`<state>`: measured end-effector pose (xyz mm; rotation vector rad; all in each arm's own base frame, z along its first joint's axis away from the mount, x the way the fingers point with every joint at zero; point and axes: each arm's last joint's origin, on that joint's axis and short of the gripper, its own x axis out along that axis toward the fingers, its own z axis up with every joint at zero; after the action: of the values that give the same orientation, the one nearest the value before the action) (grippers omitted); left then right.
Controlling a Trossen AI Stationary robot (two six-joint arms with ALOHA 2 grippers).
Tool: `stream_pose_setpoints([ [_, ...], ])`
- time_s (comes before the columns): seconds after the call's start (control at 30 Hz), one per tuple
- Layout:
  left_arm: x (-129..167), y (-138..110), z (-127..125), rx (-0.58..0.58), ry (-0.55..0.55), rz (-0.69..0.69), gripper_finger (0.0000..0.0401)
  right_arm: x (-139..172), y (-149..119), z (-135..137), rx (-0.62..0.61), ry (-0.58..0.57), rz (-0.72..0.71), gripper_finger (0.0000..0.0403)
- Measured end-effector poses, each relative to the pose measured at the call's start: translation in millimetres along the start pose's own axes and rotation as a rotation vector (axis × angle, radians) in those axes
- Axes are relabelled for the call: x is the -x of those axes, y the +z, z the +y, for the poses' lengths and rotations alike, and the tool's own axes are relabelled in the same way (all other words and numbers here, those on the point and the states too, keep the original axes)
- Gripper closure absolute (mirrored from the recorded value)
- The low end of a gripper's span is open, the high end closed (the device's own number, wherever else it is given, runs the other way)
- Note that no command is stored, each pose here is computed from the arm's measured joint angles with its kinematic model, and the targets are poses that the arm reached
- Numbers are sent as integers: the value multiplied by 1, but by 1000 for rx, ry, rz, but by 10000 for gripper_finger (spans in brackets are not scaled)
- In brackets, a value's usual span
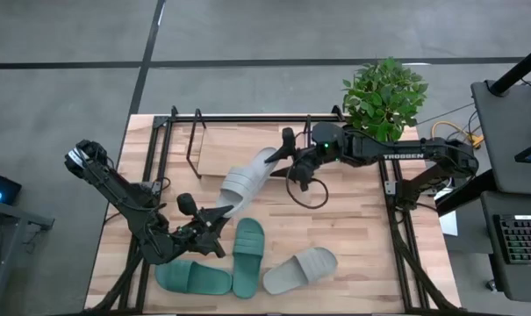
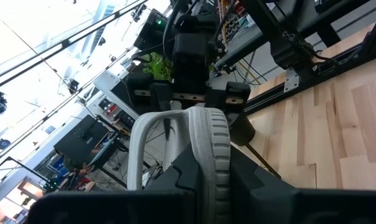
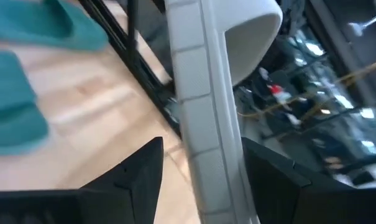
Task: Pick and place slides into the shelf
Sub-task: Put the right grey slide on the shelf
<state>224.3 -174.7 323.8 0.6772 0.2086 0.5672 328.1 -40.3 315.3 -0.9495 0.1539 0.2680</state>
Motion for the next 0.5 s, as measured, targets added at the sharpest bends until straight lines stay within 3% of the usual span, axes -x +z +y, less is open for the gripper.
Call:
stream_pose_setpoints([
  [0.17,0,0,1,-1,18,15,388,0,1,-7,-18,-109,125,205],
  [0.5,0,-2,2,-2,75,62,388,9,12,-24,-158,-68,255,207],
])
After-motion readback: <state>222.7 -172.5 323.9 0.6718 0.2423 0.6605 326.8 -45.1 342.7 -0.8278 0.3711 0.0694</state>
